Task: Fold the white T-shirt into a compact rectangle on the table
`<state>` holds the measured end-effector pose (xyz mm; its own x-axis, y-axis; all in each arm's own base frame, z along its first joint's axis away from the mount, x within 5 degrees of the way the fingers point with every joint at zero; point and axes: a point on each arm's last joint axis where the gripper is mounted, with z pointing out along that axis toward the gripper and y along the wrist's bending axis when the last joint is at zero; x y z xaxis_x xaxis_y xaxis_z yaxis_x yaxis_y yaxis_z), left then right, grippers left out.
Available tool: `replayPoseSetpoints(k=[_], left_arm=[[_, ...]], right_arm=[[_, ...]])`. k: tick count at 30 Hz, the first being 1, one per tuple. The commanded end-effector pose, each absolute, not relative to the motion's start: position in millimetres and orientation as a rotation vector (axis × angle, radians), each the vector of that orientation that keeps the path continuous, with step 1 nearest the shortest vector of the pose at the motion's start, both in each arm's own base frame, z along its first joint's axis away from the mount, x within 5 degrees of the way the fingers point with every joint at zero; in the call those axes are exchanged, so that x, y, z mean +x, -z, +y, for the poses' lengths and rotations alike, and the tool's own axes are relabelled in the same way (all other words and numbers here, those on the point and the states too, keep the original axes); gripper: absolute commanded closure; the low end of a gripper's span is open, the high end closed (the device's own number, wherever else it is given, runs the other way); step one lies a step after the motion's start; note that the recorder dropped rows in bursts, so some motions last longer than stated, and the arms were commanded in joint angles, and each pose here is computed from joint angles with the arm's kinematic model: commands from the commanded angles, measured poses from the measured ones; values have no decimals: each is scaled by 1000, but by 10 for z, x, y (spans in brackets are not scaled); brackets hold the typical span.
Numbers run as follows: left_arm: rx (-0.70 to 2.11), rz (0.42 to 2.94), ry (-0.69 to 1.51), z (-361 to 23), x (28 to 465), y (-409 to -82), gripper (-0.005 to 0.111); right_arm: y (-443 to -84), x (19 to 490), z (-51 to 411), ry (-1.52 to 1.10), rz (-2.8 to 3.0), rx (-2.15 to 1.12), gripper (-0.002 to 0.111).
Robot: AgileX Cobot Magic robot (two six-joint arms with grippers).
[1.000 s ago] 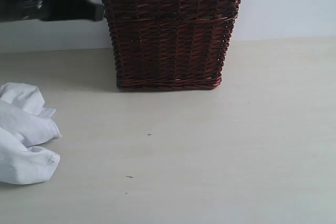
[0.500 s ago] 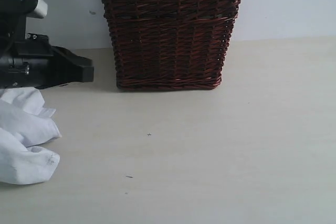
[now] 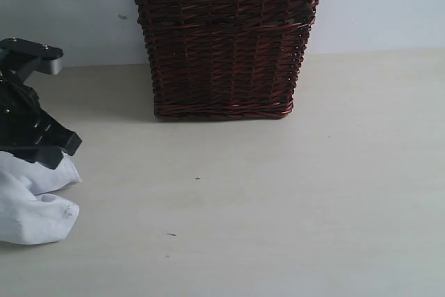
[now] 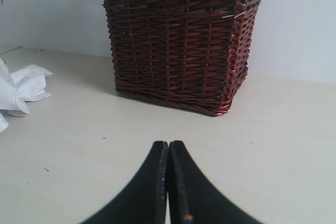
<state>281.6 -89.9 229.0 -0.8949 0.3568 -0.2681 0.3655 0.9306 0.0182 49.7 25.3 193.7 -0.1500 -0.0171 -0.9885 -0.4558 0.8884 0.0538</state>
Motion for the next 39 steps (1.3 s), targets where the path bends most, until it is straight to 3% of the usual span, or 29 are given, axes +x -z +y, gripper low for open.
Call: replayPoseSetpoints(k=[1, 12, 14, 15, 16, 21, 25, 30, 32, 36, 39], left_arm=[[690, 2760, 80, -1080, 2768, -2283, 53], [844, 2695, -154, -1075, 3033, -1708, 57], [825, 2672, -241, -1044, 3110, -1613, 72], [848, 2686, -281, -1025, 3118, -1556, 97], [850, 2684, -283, -1024, 3119, -1557, 107], [836, 2616, -149, -1188, 3126, -1787, 107], [938, 2648, -259, -1115, 3091, -1830, 105], [801, 2709, -350, -924, 3127, -1835, 54], [761, 2747, -335, -880, 3133, -1799, 40], [747, 2831, -362, -785, 3144, -1645, 49], [759, 2858, -365, -786, 3162, -1533, 67]], right_arm=[[-1937, 496, 254, -402, 1676, -364, 108], [-1937, 496, 254, -402, 1676, -364, 108], [-1937, 496, 254, -402, 1676, -364, 108], [-1937, 496, 254, -402, 1676, -364, 108], [-1937, 496, 254, -402, 1676, -364, 108], [-1937, 496, 254, -402, 1676, -364, 108], [-1937, 496, 254, -402, 1676, -364, 108], [-1937, 496, 254, -402, 1676, -364, 108], [-1937, 496, 254, -402, 1676, -364, 108], [-1937, 496, 254, -402, 1676, -364, 108], [-1937, 496, 254, -402, 1676, -364, 108]])
